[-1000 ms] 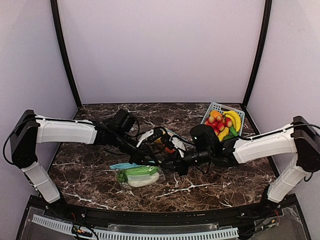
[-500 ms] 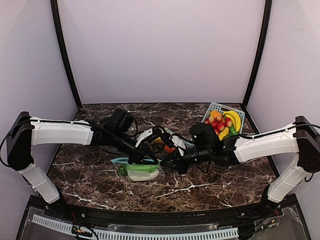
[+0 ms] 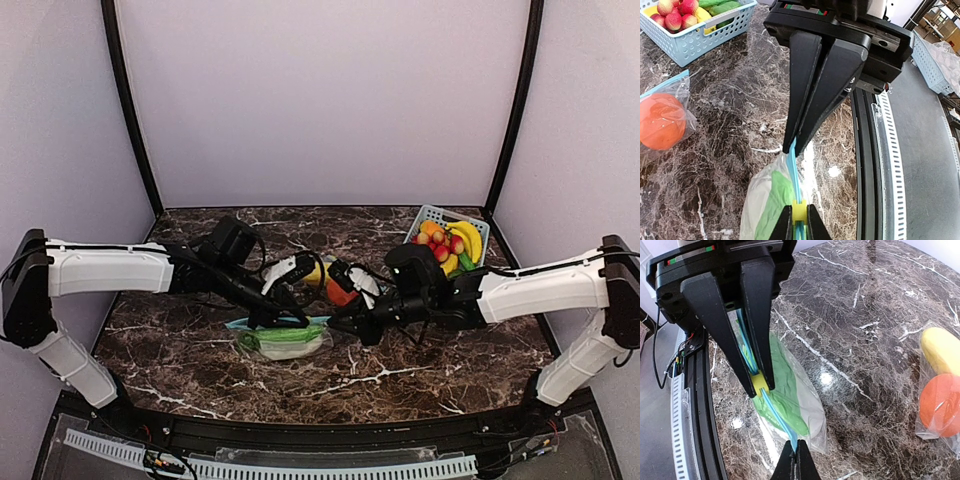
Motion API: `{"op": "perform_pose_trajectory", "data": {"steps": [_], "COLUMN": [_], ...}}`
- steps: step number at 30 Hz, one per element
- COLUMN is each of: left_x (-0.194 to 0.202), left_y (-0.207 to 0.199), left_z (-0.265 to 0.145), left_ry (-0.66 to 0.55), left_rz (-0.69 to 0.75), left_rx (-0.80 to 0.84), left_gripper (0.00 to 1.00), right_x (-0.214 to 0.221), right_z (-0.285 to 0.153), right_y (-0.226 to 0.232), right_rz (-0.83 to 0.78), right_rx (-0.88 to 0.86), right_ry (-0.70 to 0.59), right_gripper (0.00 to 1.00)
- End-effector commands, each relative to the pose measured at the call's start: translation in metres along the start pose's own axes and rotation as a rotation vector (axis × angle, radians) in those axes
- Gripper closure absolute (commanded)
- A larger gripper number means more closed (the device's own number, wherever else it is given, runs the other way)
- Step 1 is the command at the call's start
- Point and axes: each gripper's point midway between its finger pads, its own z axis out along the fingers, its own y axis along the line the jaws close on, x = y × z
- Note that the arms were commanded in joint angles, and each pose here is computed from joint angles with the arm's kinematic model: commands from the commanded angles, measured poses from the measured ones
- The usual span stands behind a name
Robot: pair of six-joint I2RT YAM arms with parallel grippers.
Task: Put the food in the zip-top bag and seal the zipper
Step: Zip the zipper of the food storage bag.
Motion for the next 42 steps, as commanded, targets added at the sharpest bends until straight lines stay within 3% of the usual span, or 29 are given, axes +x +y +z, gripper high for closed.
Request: {"op": "perform_pose_trajectory", "data": {"steps": [1,42], "left_x": [0.026,0.033], "left_y": [-0.006,0.008], "left_z": [-0.012,-0.024], "left_ry": [0.075,0.091], "left_rz": [-0.051,-0.038], "left_rx": [-0.011,-0.097], "left_gripper": [0.93,0.92], "right_x": [0.012,0.024], "right_z": [-0.01,-0.061], "right_y": [-0.031,-0.104], "right_rz": [0.043,0.215], "right_rx": [0.137,0.456], "right_ry": [0.037,0.075], "right_gripper": [1.0,1.0]}}
